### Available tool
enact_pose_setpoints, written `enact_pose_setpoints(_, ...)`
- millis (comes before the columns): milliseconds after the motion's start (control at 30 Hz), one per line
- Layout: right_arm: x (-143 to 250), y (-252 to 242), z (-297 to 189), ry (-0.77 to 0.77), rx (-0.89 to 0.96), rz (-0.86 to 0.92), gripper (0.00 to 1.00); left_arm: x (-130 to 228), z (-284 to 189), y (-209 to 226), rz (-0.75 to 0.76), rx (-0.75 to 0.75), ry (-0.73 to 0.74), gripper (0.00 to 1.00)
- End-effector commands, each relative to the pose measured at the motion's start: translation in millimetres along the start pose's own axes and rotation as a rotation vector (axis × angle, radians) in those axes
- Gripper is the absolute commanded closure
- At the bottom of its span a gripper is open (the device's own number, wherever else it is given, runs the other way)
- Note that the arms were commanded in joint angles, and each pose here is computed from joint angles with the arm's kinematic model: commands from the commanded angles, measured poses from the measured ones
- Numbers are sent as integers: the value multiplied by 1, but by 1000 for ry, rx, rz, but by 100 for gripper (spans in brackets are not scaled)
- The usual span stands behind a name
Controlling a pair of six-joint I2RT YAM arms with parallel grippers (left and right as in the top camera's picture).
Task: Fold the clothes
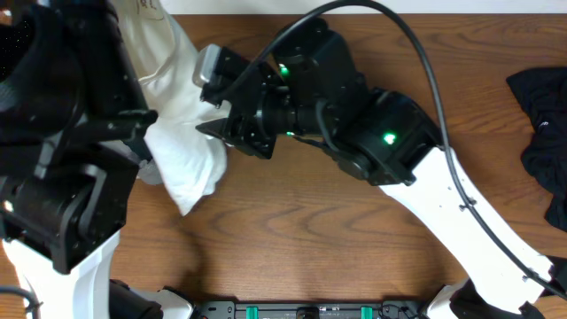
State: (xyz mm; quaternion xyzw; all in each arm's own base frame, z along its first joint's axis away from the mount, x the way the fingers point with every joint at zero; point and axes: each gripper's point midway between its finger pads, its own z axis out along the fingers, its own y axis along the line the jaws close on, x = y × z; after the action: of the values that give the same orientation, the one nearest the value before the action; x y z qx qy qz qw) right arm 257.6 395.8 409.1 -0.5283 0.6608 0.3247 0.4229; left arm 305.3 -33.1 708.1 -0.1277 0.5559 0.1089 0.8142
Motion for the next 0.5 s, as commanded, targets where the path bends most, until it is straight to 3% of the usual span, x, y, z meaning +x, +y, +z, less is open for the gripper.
enact_pose_setpoints(0,1,16,13,3,-68,-12,51,4,4,4,-34,-58,11,94)
enact_pose_setpoints(267,-4,33,28,-11,-94,-68,50,8,8,-2,-33,-57,11,94)
enact_pose_setpoints(467,0,25,54,7,-15,-21,50,6,8,-1,-41,-60,4,94)
